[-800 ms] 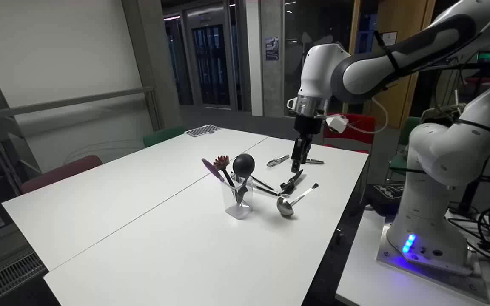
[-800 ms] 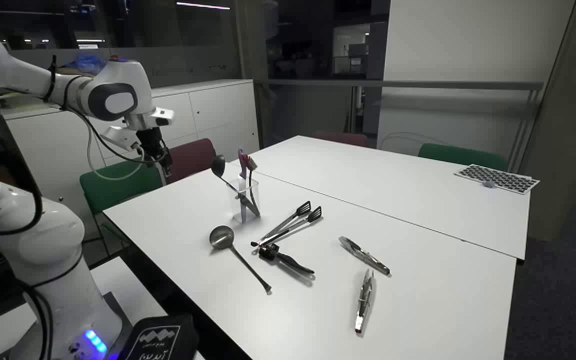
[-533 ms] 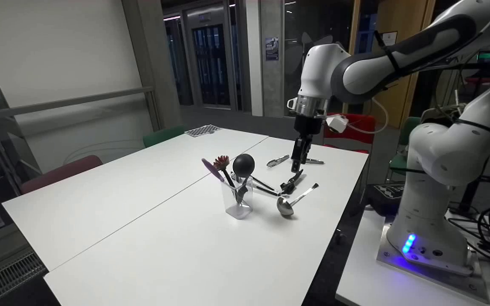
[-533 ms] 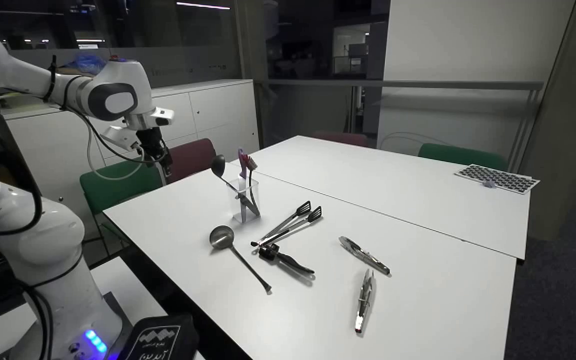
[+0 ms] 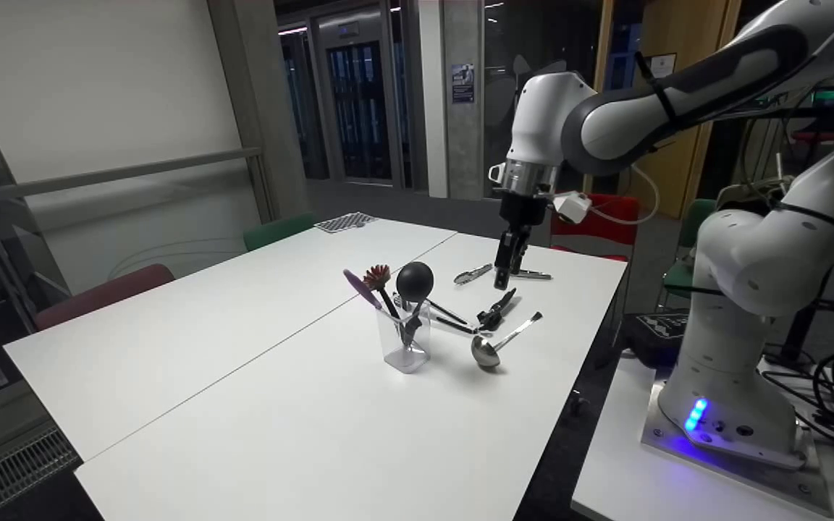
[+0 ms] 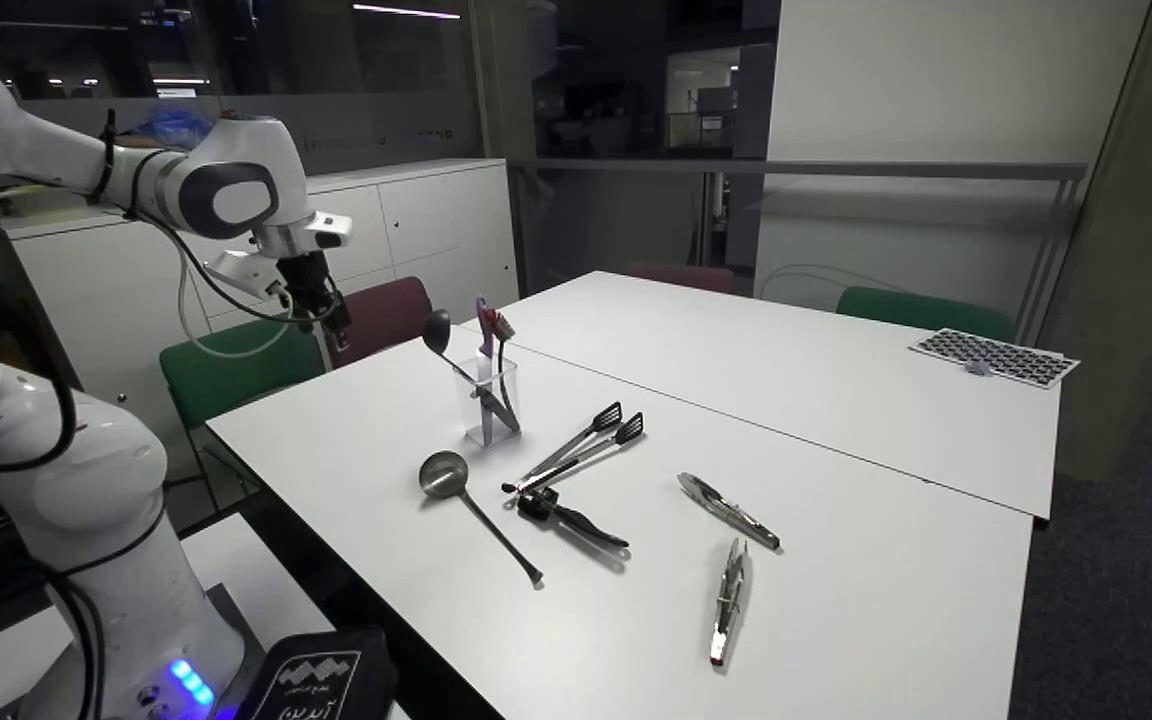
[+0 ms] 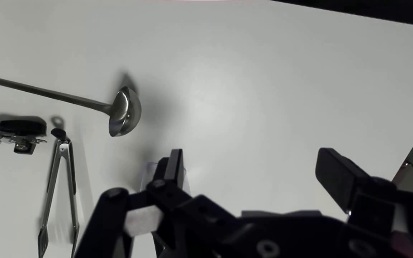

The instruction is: Put the serving spoon in the cup

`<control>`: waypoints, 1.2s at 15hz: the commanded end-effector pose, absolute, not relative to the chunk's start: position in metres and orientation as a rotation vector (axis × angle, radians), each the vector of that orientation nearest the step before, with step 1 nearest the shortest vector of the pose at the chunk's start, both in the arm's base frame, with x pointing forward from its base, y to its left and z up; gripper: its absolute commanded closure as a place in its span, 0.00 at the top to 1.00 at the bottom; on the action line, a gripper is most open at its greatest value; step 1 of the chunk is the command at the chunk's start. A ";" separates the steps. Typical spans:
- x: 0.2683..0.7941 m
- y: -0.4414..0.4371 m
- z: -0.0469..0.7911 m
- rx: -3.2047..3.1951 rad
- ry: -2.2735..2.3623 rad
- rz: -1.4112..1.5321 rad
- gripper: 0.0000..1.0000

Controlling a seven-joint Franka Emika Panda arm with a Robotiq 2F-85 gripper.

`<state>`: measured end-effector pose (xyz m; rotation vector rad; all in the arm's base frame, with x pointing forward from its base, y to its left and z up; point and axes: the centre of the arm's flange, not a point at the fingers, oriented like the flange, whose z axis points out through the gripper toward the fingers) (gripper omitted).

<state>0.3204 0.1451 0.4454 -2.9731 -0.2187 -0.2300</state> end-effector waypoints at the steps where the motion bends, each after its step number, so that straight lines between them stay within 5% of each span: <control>1: 0.351 0.112 0.476 -2.916 -0.183 -0.251 1.00; 11: 0.443 -0.016 0.442 -2.442 0.062 0.010 1.00; 18: 0.444 -0.033 0.389 -2.368 0.213 0.130 1.00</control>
